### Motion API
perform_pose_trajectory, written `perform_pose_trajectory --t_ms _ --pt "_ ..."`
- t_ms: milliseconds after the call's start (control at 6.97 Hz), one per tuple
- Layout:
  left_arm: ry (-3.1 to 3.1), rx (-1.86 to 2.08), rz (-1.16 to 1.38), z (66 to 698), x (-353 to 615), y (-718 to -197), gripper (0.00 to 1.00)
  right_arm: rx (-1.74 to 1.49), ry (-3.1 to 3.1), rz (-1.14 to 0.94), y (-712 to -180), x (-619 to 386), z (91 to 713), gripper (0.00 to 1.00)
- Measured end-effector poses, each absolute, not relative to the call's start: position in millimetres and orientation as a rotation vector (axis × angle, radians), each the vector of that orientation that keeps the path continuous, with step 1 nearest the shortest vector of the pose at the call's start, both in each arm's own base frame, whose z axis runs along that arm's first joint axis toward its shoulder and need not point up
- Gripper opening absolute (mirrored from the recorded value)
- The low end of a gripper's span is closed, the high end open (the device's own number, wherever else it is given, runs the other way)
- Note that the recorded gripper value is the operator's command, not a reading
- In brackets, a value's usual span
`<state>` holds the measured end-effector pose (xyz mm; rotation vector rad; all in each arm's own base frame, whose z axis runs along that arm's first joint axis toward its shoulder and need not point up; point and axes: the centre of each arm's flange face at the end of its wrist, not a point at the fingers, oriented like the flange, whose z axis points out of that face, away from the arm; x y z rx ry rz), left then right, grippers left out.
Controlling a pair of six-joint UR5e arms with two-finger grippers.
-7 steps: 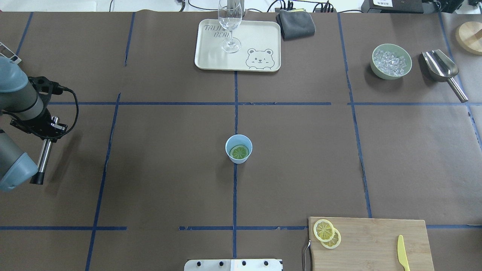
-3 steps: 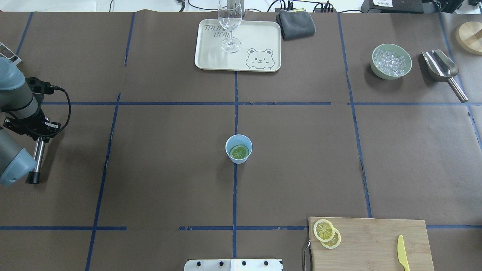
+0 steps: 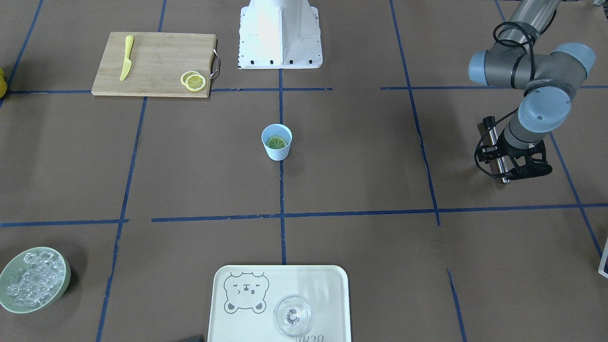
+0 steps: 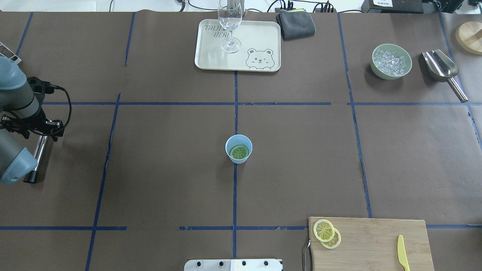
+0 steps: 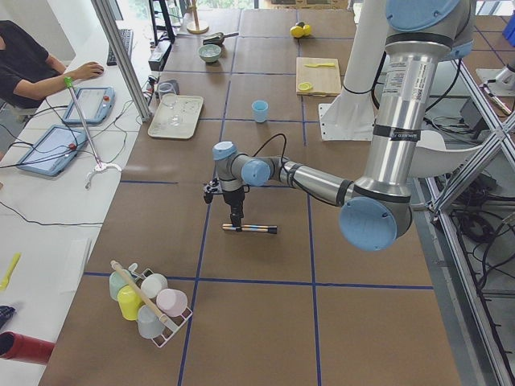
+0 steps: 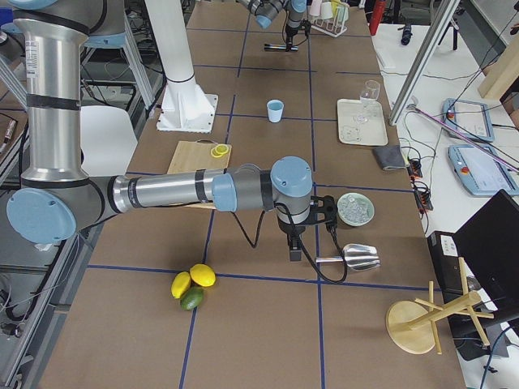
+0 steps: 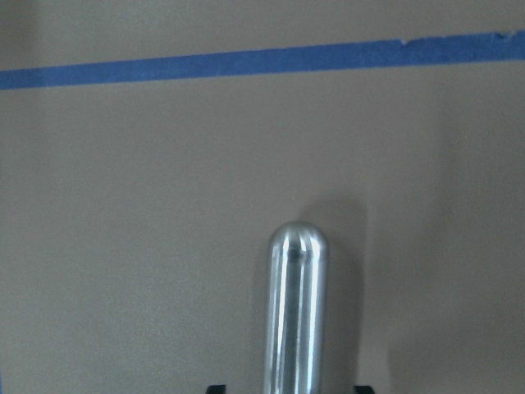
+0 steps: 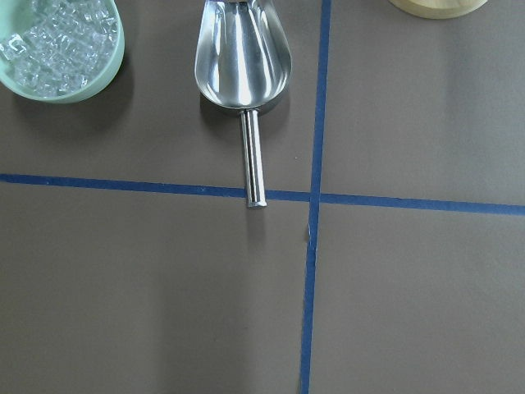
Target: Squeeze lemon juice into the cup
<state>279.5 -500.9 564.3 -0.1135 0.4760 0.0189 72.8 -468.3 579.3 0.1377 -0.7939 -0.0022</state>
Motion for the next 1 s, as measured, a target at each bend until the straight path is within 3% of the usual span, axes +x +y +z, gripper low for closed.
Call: perform_pose_trajectory --t_ms 1004 --pt "0.626 0.087 -0.069 444.3 128.1 -594.6 1.00 0.126 -0.794 0.004 -465.4 72.7 584.1 1.00"
